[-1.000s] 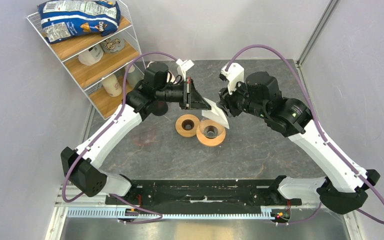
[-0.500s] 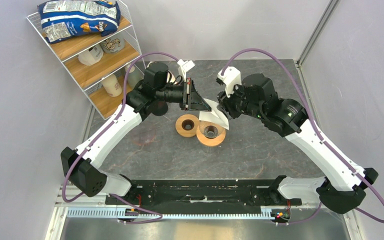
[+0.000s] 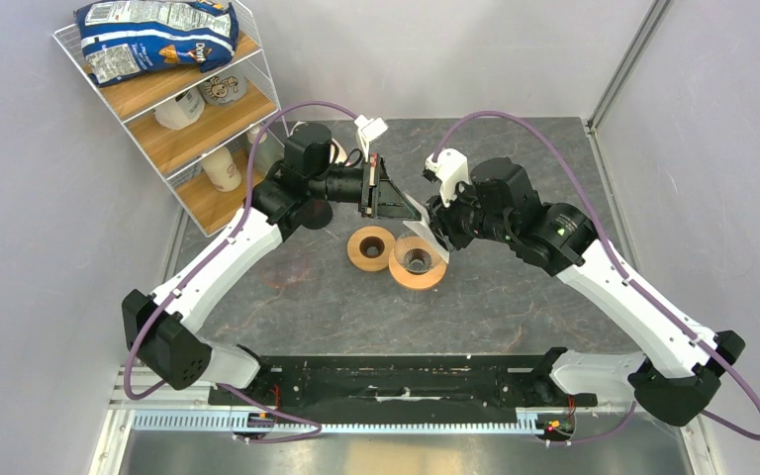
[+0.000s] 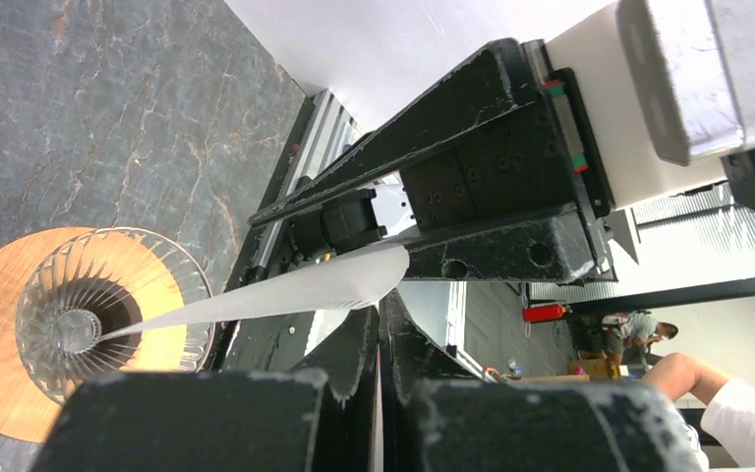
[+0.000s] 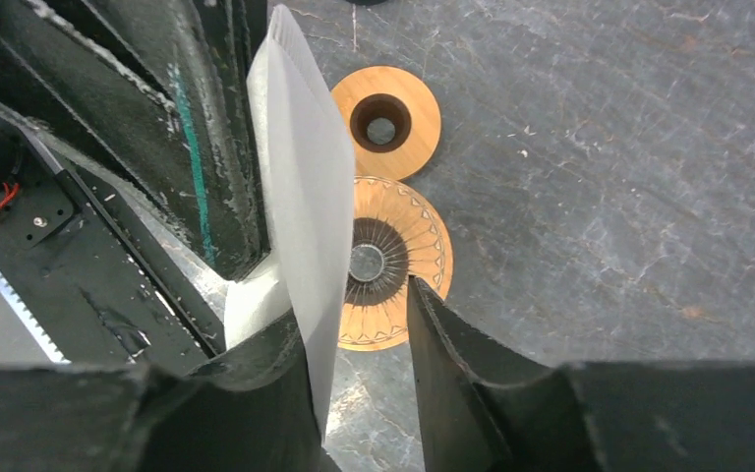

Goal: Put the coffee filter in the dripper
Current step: Adjust the coffee filter.

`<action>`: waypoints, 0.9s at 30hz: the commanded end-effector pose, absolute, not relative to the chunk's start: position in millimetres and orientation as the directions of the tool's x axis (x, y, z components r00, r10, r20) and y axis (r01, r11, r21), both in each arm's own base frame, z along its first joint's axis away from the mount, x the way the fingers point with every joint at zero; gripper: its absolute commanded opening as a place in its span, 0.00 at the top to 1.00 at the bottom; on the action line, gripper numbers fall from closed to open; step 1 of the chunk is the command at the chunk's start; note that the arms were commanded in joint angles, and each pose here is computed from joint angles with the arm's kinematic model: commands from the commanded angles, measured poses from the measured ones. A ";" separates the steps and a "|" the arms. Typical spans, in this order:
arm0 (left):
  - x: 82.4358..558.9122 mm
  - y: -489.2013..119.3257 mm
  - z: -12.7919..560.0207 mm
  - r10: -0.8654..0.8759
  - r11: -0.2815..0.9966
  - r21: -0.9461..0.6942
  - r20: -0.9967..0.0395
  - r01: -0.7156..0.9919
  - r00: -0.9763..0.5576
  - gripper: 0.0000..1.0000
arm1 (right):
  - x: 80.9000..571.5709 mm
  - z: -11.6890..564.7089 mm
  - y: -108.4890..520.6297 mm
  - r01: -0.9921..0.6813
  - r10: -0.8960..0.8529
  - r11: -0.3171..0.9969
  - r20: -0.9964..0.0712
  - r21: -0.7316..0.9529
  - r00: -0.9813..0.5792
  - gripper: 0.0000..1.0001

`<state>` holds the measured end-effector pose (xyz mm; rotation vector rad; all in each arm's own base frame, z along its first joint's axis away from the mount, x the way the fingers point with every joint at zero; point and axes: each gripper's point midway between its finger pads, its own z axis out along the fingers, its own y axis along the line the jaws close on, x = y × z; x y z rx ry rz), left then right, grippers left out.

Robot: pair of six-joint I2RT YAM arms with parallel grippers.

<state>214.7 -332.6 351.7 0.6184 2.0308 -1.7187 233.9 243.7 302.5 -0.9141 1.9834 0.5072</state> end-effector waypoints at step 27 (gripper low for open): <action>274.9 -253.0 402.2 -0.176 0.493 -0.455 -0.887 0.741 -0.427 0.25 | 286.7 382.4 211.0 -0.429 0.096 0.871 -0.940 0.239 -0.328 1.00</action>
